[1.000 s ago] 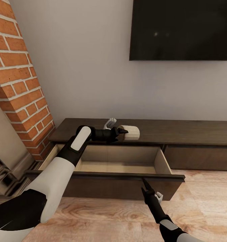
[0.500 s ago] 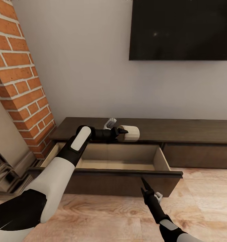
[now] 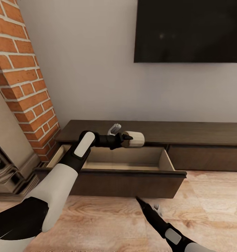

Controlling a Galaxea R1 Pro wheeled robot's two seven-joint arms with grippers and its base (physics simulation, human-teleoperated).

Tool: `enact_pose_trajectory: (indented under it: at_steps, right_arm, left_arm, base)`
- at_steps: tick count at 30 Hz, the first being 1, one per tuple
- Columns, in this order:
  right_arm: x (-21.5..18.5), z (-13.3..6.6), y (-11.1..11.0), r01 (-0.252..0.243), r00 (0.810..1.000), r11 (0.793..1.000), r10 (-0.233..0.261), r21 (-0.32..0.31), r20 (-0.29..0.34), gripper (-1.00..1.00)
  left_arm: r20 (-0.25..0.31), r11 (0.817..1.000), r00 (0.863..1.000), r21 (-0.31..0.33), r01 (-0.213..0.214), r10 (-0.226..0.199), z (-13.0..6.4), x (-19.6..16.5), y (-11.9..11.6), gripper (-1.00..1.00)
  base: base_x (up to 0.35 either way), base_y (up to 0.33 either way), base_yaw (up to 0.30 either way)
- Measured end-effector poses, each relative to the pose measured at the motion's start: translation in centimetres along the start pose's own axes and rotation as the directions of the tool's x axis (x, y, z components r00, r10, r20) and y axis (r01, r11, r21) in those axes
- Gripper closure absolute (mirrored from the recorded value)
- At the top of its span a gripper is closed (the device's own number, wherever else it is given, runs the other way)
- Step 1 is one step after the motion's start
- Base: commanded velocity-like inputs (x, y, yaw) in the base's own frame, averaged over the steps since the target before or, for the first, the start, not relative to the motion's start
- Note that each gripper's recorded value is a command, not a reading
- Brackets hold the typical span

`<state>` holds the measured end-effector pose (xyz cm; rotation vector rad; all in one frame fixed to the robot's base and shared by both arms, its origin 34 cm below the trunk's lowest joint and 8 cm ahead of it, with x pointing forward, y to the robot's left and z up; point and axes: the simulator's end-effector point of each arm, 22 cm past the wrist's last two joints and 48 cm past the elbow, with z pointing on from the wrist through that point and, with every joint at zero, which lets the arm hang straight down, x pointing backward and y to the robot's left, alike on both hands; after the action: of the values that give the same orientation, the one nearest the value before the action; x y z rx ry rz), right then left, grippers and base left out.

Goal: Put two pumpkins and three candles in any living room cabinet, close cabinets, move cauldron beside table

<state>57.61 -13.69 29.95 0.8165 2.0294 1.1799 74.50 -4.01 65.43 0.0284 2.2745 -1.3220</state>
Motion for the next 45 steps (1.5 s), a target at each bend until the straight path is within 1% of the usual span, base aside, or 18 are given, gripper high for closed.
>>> enact_pose_trajectory:
  at_steps: [1,2,3,4,5,6,7,8,9,10,13,18,26,28,32,36,41,45]
  right_arm:
    - [-0.1,0.1,-1.2,0.003,1.0,0.998,-0.003,0.059,0.001,-1.0]
    - [-0.3,0.2,-1.9,0.008,1.0,0.995,-0.008,0.1,0.001,-1.0]
    - [-0.4,0.3,-2.1,0.018,1.0,0.993,-0.018,0.121,-0.001,-1.0]
    - [-0.4,0.4,-2.1,0.027,1.0,0.992,-0.026,0.127,-0.006,-1.0]
    - [-0.2,0.6,-2.0,0.054,0.998,0.99,-0.051,0.132,-0.023,-1.0]
    - [0.7,0.9,-1.9,0.117,0.991,0.984,-0.108,0.133,-0.073,-1.0]
    - [1.5,0.9,-1.9,0.165,0.982,0.978,-0.15,0.131,-0.113,-1.0]
    - [2.2,0.9,-1.9,0.204,0.972,0.971,-0.185,0.126,-0.146,-1.0]
    - [2.6,0.9,-1.8,0.232,0.963,0.965,-0.21,0.12,-0.169,-1.0]
    - [2.9,0.9,-1.8,0.25,0.956,0.961,-0.227,0.114,-0.183,-1.0]
    - [3.3,0.9,-1.9,0.278,0.946,0.954,-0.252,0.109,-0.203,-1.0]
    - [3.5,0.9,-1.8,0.289,0.942,0.951,-0.263,0.106,-0.211,-1.0]
    - [3.6,0.9,-2.0,0.292,0.94,0.95,-0.263,0.112,-0.215,-1.0]
    - [3.5,0.9,-2.0,0.292,0.94,0.95,-0.264,0.112,-0.214,-1.0]
    - [3.6,0.9,-2.0,0.292,0.94,0.95,-0.264,0.113,-0.215,-1.0]
    - [3.2,0.8,-1.3,0.299,0.939,0.948,-0.273,0.106,-0.209,-1.0]
    - [2.7,0.8,-0.4,0.308,0.938,0.946,-0.285,0.099,-0.197,-1.0]
    - [2.1,0.6,-0.2,0.319,0.937,0.941,-0.294,0.115,-0.189,-1.0]
  left_arm:
    - [0.0,1.0,1.0,-0.012,-0.008,0.008,0.0,0.0,0.3,1.0]
    - [0.0,1.0,1.0,-0.024,-0.016,0.016,0.0,0.0,0.5,1.0]
    - [-0.001,0.999,1.0,-0.035,-0.023,0.023,0.0,0.0,0.7,1.0]
    - [-0.001,0.999,1.0,-0.039,-0.026,0.026,0.0,0.0,0.8,1.0]
    - [-0.001,0.999,1.0,-0.044,-0.029,0.029,0.0,0.0,1.0,1.0]
    - [-0.003,0.998,0.999,-0.054,-0.032,0.032,0.0,0.1,1.2,1.0]
    - [-0.006,0.998,0.999,-0.061,-0.032,0.031,0.1,0.2,1.6,1.0]
    - [-0.009,0.997,1.0,-0.066,-0.028,0.027,0.1,0.3,1.8,1.0]
    - [-0.011,0.997,1.0,-0.069,-0.025,0.024,0.2,0.4,2.0,1.0]
    - [-0.013,0.997,1.0,-0.07,-0.023,0.022,0.2,0.4,2.1,1.0]
    - [-0.014,0.997,1.0,-0.072,-0.02,0.019,0.2,0.5,2.2,1.0]
    - [-0.014,0.997,1.0,-0.072,-0.019,0.018,0.2,0.5,2.2,1.0]
    - [-0.014,0.997,1.0,-0.076,-0.02,0.019,0.2,0.5,2.3,1.0]
    - [-0.016,0.995,0.999,-0.097,-0.034,0.033,0.2,0.5,2.8,1.0]
    - [-0.016,0.994,0.999,-0.103,-0.038,0.037,0.2,0.5,3.0,1.0]
    - [-0.015,0.993,0.999,-0.109,-0.041,0.04,-0.2,0.5,2.6,1.0]
    - [-0.006,0.992,0.998,-0.112,-0.055,0.055,-0.9,0.2,1.6,1.0]
    - [-0.001,0.986,0.996,-0.144,-0.09,0.091,-1.5,-0.1,1.4,1.0]
  base:
    - [-0.052,0.0,0.0]
    - [-0.033,0.0,0.0]
    - [-0.027,0.0,0.0]
    - [-0.017,0.0,0.0]
    - [-0.009,0.0,0.0]
    - [-0.006,0.0,0.0]
    - [-0.004,0.0,0.0]
    - [-0.002,0.0,0.0]
    - [-0.001,0.0,0.0]
    - [-0.001,0.0,0.0]
    - [0.0,0.0,0.0]
    - [0.0,0.0,0.0]
    - [0.0,0.0,0.0]
    - [0.0,0.0,0.0]
    - [0.0,0.0,0.0]
    - [0.0,0.0,0.0]
    - [0.0,0.0,0.0]
    - [0.0,0.0,0.0]
